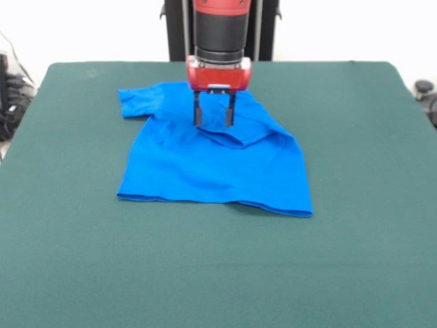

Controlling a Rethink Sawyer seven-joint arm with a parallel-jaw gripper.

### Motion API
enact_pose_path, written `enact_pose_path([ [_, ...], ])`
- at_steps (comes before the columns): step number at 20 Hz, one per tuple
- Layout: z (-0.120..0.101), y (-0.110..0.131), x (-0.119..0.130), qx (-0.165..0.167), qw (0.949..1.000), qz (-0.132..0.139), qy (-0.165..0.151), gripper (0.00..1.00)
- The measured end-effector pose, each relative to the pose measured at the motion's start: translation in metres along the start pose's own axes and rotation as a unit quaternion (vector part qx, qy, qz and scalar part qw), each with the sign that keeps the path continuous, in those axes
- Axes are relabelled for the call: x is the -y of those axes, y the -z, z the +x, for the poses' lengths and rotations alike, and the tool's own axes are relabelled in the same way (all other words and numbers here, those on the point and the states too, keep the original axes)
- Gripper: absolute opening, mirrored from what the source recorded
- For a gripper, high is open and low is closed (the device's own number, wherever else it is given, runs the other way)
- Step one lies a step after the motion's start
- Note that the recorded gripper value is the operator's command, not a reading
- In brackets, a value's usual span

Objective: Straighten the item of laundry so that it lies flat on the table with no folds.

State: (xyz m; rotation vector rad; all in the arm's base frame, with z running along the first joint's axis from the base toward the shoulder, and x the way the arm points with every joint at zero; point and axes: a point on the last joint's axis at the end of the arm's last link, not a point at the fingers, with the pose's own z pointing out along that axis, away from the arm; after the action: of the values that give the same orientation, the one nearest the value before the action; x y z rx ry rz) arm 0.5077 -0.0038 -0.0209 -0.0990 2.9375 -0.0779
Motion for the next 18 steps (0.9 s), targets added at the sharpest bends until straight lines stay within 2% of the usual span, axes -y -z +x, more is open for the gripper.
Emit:
enact_pose_path([
  [18, -0.0006, 0.0002, 0.003, 0.004, 1.0, 0.003, -0.001, 1.0],
])
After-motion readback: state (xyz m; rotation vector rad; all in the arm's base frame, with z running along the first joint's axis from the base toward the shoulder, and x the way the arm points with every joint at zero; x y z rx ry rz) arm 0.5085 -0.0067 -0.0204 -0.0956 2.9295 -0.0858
